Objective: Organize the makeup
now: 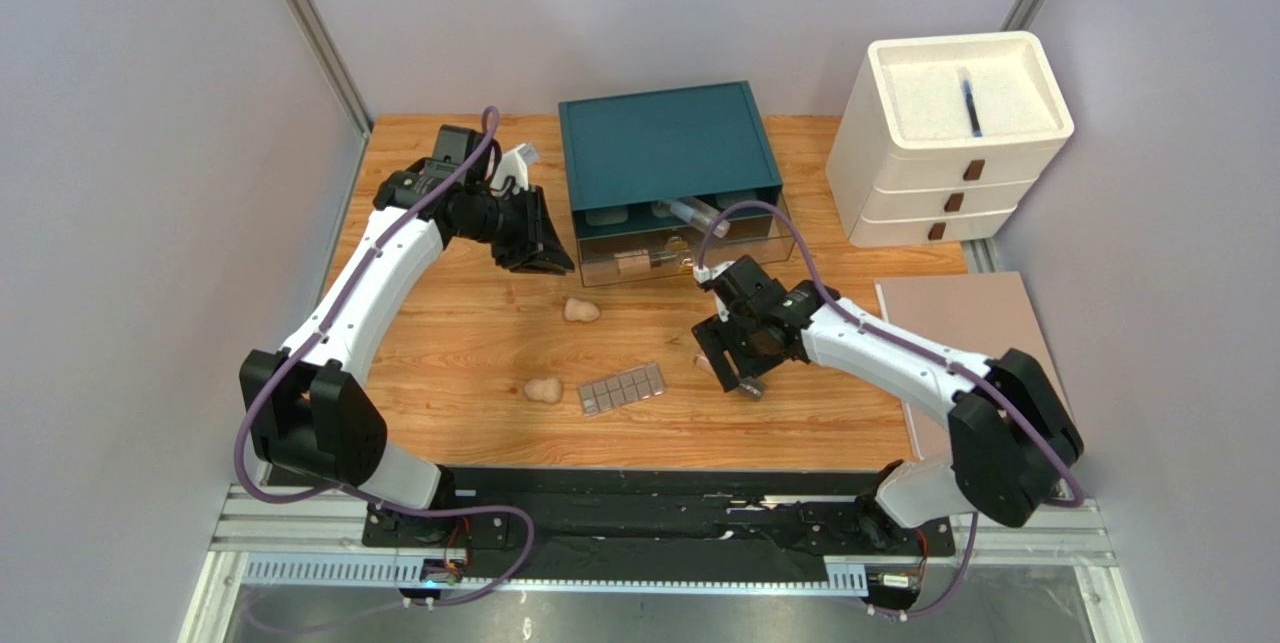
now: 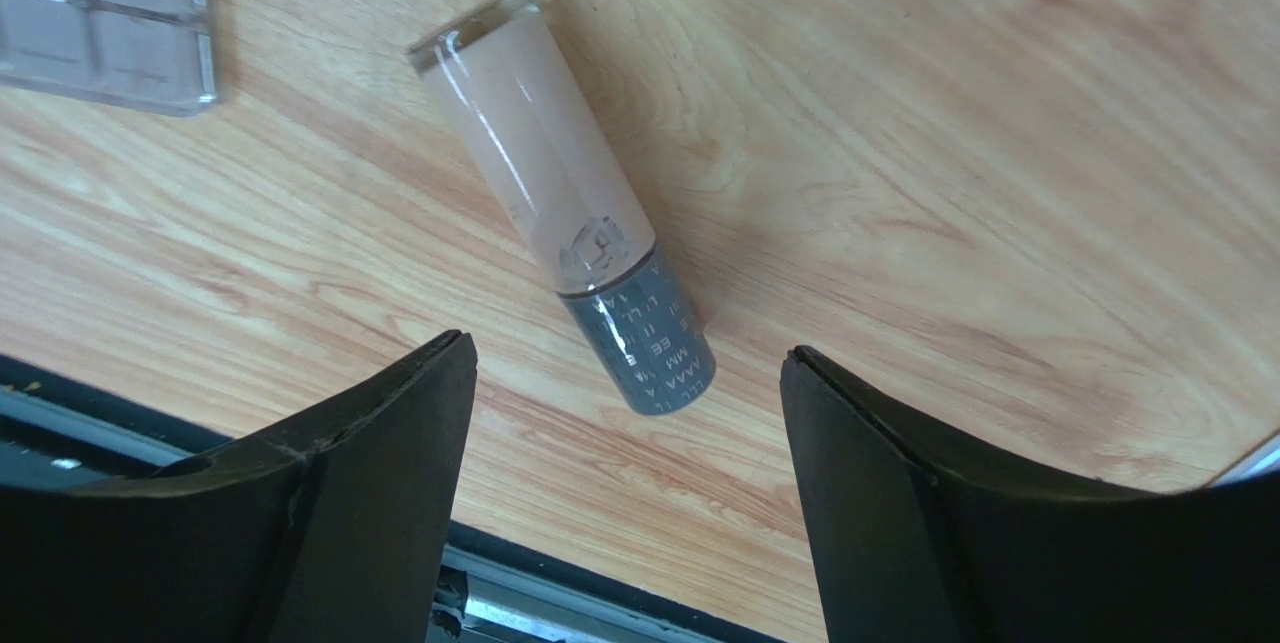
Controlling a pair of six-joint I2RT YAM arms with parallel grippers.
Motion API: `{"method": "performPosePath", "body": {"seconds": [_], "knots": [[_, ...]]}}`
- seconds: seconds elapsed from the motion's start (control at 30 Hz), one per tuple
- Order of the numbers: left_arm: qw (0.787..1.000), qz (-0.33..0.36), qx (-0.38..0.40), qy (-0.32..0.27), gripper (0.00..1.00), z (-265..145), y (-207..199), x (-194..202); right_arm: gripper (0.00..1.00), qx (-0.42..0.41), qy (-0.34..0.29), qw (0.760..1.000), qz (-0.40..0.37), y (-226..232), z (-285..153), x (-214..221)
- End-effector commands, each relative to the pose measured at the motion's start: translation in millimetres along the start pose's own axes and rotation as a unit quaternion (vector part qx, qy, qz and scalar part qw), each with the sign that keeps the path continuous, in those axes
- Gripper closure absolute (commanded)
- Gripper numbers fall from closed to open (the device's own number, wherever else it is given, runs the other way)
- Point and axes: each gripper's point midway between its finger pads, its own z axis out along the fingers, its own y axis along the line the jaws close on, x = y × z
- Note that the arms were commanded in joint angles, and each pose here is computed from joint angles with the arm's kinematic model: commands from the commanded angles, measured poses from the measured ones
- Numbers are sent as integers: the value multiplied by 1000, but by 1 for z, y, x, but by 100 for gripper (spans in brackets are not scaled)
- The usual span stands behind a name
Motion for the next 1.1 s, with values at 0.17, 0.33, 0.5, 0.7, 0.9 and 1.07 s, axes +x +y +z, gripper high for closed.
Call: {"method": "performPosePath", "body": {"seconds": [0.17, 0.33, 0.5, 0.7, 0.9, 1.07], "knots": [[1000, 24, 14, -12, 72, -10, -10, 0, 29, -20, 24, 999, 30, 19, 53, -6], [1000, 26, 9, -11, 72, -10, -8, 1, 57, -35, 51, 998, 28, 33, 60, 3], [1000, 26, 8, -10, 72, -9, -7, 1, 100, -35, 31, 999, 0, 48, 39, -1], [1000, 24, 9, -9, 72, -8, -7, 0, 100, -25, -44, 998, -22, 44, -15, -37], [1000, 24, 10, -10, 72, -7, -7, -2, 100, 27, -185, 980, -70, 22, -94, -119], [1000, 22, 11, -11, 72, -6, -8, -3, 100, 75, -222, 956, -178, 8, -100, -173]]}}
